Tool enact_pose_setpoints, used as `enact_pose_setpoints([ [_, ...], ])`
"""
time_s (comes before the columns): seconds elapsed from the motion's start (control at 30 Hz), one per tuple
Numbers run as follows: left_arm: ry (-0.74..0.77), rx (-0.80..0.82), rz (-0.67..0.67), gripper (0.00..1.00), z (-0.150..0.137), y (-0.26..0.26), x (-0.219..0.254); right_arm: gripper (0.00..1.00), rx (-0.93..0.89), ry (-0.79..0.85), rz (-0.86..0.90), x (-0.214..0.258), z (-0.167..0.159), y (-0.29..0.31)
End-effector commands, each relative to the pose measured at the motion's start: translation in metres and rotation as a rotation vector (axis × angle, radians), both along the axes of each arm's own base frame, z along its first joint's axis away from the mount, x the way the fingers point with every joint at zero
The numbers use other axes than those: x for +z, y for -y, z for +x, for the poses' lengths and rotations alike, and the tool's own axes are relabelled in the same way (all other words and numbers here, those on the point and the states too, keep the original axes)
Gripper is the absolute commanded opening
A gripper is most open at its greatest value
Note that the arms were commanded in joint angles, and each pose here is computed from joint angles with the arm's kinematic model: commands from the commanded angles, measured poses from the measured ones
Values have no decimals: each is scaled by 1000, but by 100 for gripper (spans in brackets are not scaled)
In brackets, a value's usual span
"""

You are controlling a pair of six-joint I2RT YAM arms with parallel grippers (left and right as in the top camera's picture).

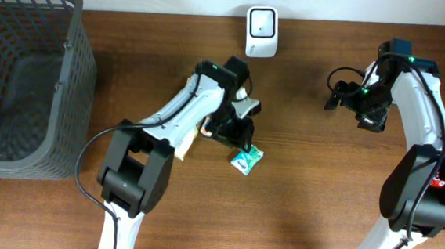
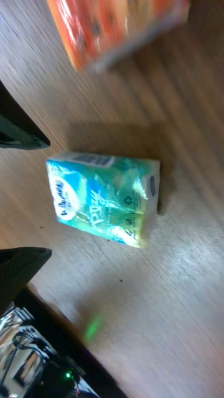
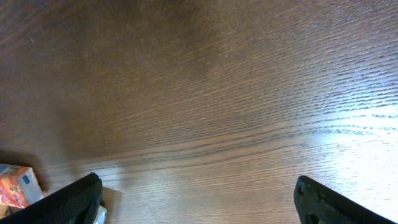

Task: Scan the item barcode

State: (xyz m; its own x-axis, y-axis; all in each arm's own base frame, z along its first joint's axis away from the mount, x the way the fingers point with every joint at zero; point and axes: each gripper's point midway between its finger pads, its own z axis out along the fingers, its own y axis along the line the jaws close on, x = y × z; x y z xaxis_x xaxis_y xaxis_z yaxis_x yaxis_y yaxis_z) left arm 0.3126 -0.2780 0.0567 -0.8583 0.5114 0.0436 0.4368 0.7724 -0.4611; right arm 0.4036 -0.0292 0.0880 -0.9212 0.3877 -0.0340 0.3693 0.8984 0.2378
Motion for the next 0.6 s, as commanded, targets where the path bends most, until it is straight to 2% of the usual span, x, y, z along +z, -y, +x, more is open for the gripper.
enact_pose_setpoints([
  [0.0,-48,-22,-39,49,-14,3,-13,98,-3,0,6,0,1,-2],
  [0.17,-34,-13,-2,52,-17,-6,-38,98,-3,0,6,0,1,-2],
  [0.33,-44,5,-6,51,-17,-9,-43,98,-3,0,6,0,1,-2],
  [0.37,-48,8,-16,49,-17,-8,-42,98,-3,0,6,0,1,-2],
  [0.43,-65,10,-57,35,-19,-2,-39,98,-3,0,6,0,1,-2],
  [0.5,-60,8,-60,29,-18,0,-39,98,-3,0,6,0,1,-2],
  [0.57,-59,8,-61,17,-18,0,-39,98,-3,0,6,0,1,-2],
])
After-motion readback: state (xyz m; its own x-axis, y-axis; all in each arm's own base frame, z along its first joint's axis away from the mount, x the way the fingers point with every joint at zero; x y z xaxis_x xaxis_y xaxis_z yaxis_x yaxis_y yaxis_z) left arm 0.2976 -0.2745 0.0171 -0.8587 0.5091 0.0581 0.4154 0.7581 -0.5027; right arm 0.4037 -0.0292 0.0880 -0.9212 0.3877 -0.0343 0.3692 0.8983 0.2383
